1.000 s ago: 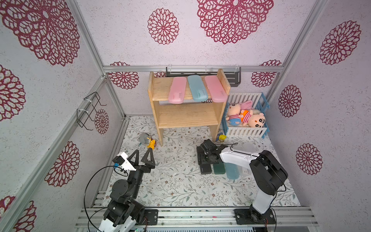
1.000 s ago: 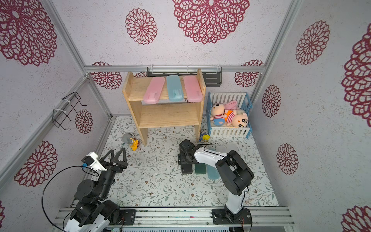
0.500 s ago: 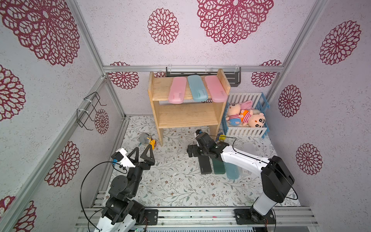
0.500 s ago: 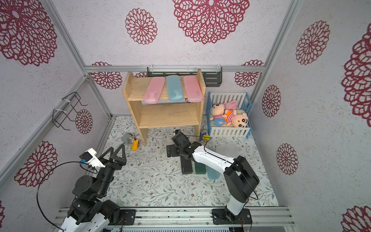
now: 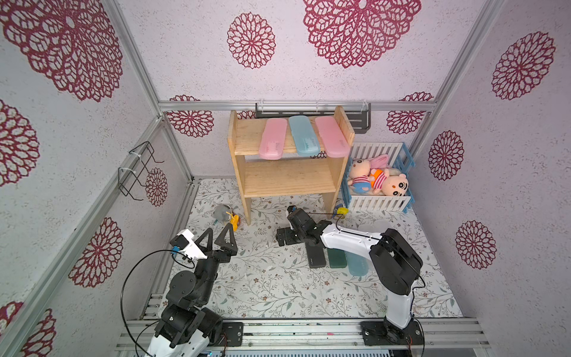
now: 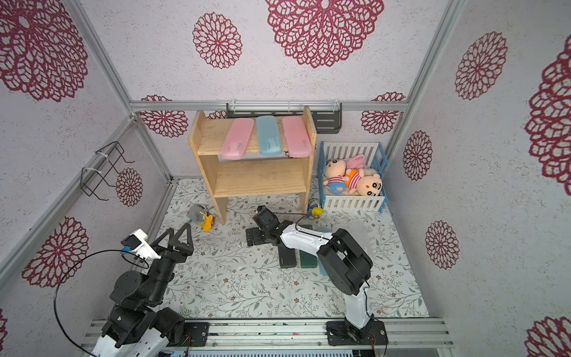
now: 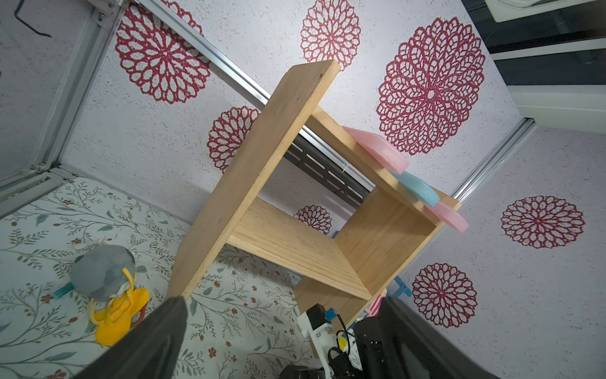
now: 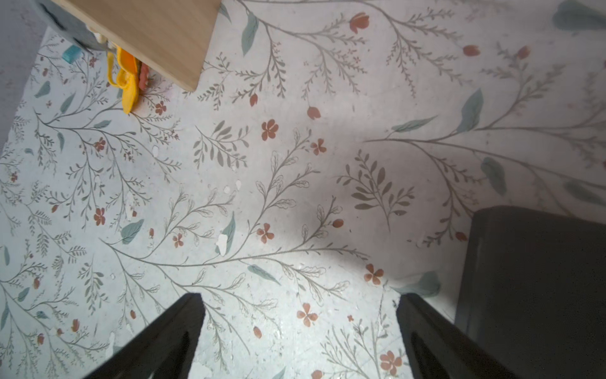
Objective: Remove the pencil cases from the shelf
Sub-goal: Move the pencil case to the center of the board, then pick up the pencil case from the shelf.
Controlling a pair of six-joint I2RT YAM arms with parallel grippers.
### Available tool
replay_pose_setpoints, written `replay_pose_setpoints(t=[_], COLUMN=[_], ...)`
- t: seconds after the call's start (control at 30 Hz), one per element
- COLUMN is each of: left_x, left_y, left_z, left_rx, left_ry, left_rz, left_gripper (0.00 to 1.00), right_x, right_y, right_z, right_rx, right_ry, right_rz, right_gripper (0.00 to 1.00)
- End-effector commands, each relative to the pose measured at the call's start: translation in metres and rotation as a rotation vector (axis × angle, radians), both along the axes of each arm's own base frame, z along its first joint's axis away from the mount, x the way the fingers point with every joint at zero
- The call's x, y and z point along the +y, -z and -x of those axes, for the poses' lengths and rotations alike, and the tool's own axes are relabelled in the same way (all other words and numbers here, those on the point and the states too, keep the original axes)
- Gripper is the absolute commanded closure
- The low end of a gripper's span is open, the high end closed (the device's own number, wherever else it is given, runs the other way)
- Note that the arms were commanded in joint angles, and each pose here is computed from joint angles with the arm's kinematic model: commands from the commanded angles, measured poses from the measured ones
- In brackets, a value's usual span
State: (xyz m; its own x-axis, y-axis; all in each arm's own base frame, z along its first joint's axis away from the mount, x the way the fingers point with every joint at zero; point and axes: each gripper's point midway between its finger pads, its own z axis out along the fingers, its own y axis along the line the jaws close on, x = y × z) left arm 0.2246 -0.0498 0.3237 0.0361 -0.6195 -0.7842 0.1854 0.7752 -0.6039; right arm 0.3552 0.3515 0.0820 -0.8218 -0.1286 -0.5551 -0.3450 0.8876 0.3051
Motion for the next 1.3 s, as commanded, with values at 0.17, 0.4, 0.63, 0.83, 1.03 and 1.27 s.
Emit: replay_pose_setpoints(t=[0.17, 0.4, 0.63, 0.83, 1.03, 1.27], left_x=[0.007, 0.001, -0.005, -0.047, -0.077, -0.091], left_y=[-0.004, -0.008, -0.007, -0.05, -0.104, -0.13], left_z=[0.007, 0.005, -0.012, -0.041, -0.07, -0.107], left_rx=[-0.011, -0.003, 0.067, 0.03, 0.029, 0.053], left_ry=[-0.02, 0.01, 0.027, 0.215, 0.33, 0.304], left_rz=[-0.002, 0.027, 0.272, 0.475, 0.632, 0.672], left_gripper=[0.03, 0.03, 0.03, 0.03, 0.03, 0.03], right_x=[-0.014, -0.036, -0.063, -0.051, -0.05, -0.069], right_y=[0.009, 0.022, 0.019, -0.046, -0.11, -0.133], right_z=[-0.007, -0.003, 0.0, -0.001, 0.002, 0.016], right_rx=[-0.02, -0.008, -0.021, -0.136, -0.234, -0.258], right_ry=[0.061, 0.09, 0.131, 0.098, 0.082, 0.09], right_rz=[-0.01, 0.04, 0.073, -0.058, -0.157, -0.179], right_gripper=[0.01, 0.01, 0.01, 0.01, 0.01, 0.01])
